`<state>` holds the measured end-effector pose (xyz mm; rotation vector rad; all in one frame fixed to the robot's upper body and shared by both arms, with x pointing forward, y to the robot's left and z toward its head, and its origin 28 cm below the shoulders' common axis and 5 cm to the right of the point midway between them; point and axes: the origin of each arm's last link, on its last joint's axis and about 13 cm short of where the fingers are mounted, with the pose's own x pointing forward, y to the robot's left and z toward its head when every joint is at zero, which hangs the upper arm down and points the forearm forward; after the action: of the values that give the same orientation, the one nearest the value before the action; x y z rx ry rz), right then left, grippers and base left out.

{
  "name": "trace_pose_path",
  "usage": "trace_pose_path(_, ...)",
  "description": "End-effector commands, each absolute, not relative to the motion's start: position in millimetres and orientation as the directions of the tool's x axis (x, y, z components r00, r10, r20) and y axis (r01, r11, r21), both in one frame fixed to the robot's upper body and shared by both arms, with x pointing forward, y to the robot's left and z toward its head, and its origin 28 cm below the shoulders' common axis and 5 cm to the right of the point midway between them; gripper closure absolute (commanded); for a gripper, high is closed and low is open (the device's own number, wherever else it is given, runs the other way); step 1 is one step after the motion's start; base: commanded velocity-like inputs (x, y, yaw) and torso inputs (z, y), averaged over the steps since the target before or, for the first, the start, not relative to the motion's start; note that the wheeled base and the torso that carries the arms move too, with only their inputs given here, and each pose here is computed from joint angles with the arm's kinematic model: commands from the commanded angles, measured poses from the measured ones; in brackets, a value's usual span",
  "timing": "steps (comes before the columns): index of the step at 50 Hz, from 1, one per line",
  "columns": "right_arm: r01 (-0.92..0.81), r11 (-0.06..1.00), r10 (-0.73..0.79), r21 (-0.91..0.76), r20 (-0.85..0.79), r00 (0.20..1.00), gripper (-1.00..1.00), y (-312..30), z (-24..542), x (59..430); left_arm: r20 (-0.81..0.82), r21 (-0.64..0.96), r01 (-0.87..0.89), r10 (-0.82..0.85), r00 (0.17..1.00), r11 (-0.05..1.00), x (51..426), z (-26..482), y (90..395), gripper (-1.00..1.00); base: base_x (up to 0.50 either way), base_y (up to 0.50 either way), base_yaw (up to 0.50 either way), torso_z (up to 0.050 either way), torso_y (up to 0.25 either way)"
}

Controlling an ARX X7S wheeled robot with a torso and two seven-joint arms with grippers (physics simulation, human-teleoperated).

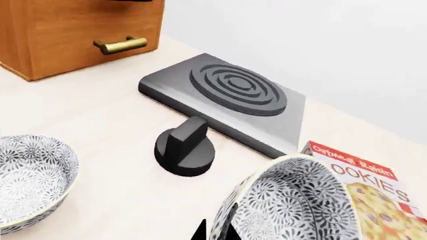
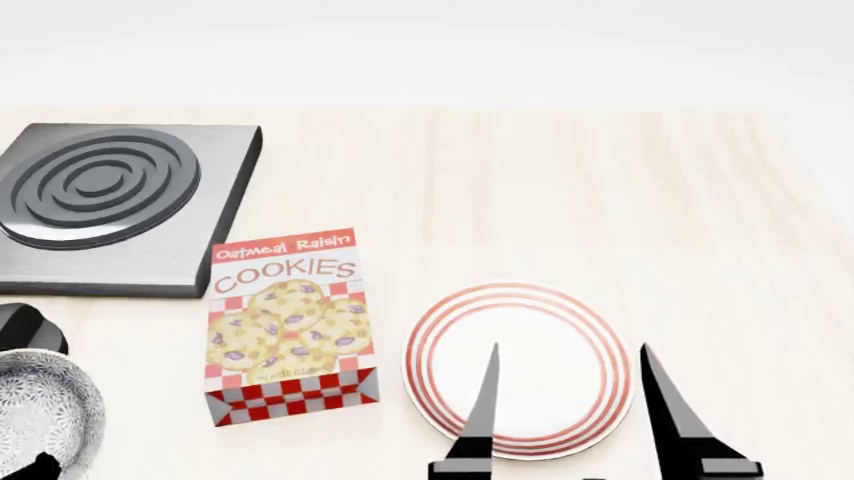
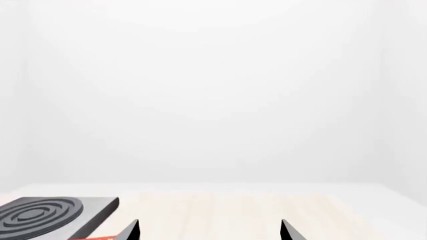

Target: Pick the akita bowl from table center and place it on the plate.

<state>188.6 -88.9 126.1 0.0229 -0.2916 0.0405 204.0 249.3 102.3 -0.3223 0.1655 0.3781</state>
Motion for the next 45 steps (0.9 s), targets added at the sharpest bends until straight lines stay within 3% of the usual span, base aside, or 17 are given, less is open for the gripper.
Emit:
trace_pose_path(1,-0.037,0.999,0.030,0.018,0.301,0.953,-1.00,-88.4,130.7,188.8,0.065,-0.276,-0.107,0.129,0.989,0.955,188.7,123.6,230.8,1.00,0.00,0.00,0.00,0.000,0.000)
trace_pose_path(15,-0.054,0.998,0.046,0.017,0.329,0.943,-1.00,-87.5,140.9,186.2,0.318,-0.173,0.104,-0.044,0.947,0.979,170.5,147.9,224.5,1.00,0.00,0.00,0.00,0.000,0.000)
trace_pose_path(29,-0.107,0.994,0.093,0.018,0.369,0.925,-1.00,-90.0,156.7,177.8,0.403,0.040,0.209,-0.207,0.891,0.977,166.1,146.5,216.4,1.00,0.00,0.00,0.00,0.000,0.000)
trace_pose_path(45,-0.396,0.918,0.374,-0.009,0.351,0.859,-1.00,-87.0,171.2,159.8,0.449,0.087,0.272,-0.282,0.848,0.958,156.8,154.1,216.7,1.00,0.00,0.00,0.00,0.000,0.000)
